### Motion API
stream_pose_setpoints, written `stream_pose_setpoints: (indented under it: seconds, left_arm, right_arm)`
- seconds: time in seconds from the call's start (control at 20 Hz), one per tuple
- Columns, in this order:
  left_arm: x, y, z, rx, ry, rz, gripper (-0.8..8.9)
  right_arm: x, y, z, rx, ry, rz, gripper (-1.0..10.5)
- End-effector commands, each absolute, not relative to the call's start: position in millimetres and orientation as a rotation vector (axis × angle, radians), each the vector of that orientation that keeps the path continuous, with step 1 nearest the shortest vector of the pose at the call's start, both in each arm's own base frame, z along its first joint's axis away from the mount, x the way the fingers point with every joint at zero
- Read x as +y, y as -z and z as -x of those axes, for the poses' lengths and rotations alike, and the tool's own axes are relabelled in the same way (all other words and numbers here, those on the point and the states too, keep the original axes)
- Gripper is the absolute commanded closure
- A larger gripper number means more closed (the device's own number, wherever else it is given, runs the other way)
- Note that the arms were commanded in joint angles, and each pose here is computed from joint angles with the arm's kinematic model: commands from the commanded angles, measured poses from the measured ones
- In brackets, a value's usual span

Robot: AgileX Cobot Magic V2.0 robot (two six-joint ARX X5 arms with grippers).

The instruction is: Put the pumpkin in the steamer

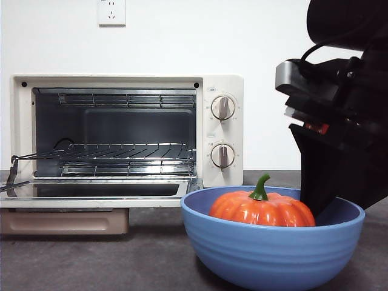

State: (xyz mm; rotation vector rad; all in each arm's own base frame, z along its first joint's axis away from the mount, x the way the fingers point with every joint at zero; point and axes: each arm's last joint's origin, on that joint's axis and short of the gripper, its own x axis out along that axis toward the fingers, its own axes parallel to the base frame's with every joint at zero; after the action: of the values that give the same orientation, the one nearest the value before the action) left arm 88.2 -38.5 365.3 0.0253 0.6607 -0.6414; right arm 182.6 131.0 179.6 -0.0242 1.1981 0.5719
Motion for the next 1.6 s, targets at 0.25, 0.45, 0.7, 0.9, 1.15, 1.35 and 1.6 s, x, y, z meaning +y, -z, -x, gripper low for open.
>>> stream_pose_setpoints:
  seconds: [0.25,0.45,0.7,0.9,1.15,1.35,1.6]
  left_arm:
    - [-39.0,-367.3,-89.3,0.646,0.652,-0.046,7.98]
    - [-39.0,-367.3,-89.3,0.646,0.652,-0.046,7.98]
    - [-39.0,-367.3,-89.3,0.646,0.651,-0.045,7.98]
    - [-39.0,-367.3,-89.3,0.646,0.651,-0.045,7.98]
    - [-39.0,-367.3,-89.3,0.646,0.651,-0.045,7.98]
    - [-38.9,-367.2,-89.1,0.647,0.651,-0.045,7.98]
    - [-39.0,-367.1,-89.0,0.649,0.652,-0.045,7.98]
  right_arm:
    - [137.9,-178.1,-179.8,1.213,-0.584,0.025,8.7]
    - [138.8,-177.9,-178.4,1.222,-0.582,0.022,9.3]
    - [141.1,-181.0,-178.7,1.221,-0.584,-0.01,9.3]
    - [152.7,-206.9,-182.2,1.169,-0.637,-0.059,9.4]
    - [182.7,-256.9,-191.8,1.067,-0.699,-0.115,9.4]
    - [212.5,-271.1,-219.9,1.066,-0.677,-0.13,9.4]
    - [257.1,-278.2,-259.1,1.07,-0.59,-0.147,9.4]
